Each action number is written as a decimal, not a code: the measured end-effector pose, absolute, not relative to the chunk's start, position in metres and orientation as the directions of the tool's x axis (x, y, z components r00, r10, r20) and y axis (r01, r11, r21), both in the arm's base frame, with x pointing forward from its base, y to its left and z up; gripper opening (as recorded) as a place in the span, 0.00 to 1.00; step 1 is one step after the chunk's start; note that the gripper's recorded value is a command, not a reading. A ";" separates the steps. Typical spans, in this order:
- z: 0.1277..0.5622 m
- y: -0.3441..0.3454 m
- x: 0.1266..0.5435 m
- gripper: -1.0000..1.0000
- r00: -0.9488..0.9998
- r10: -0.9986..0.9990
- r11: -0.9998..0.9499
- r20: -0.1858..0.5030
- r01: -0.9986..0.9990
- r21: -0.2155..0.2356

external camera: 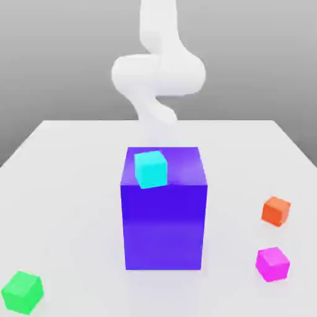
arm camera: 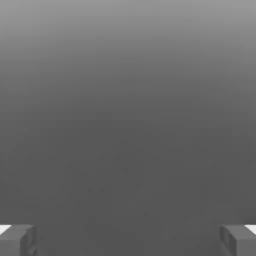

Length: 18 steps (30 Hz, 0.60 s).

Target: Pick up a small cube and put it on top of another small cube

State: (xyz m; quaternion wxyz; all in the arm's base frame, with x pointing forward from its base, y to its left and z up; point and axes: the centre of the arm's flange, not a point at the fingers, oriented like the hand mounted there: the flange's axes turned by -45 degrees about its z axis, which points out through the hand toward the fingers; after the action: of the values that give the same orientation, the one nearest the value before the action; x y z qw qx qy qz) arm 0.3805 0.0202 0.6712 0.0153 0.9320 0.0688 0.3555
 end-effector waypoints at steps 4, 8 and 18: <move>0.600 0.059 0.425 0.50 0.745 0.392 -0.919 0.540 0.347 0.189; 0.525 0.099 0.451 0.50 0.676 0.616 -0.785 0.404 0.567 0.248; 0.328 0.200 0.444 0.50 0.207 0.974 -0.222 0.096 0.958 0.184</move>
State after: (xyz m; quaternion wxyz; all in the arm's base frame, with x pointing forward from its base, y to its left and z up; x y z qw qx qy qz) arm 0.4443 0.1997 0.3280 0.0418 0.7757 0.6224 0.0955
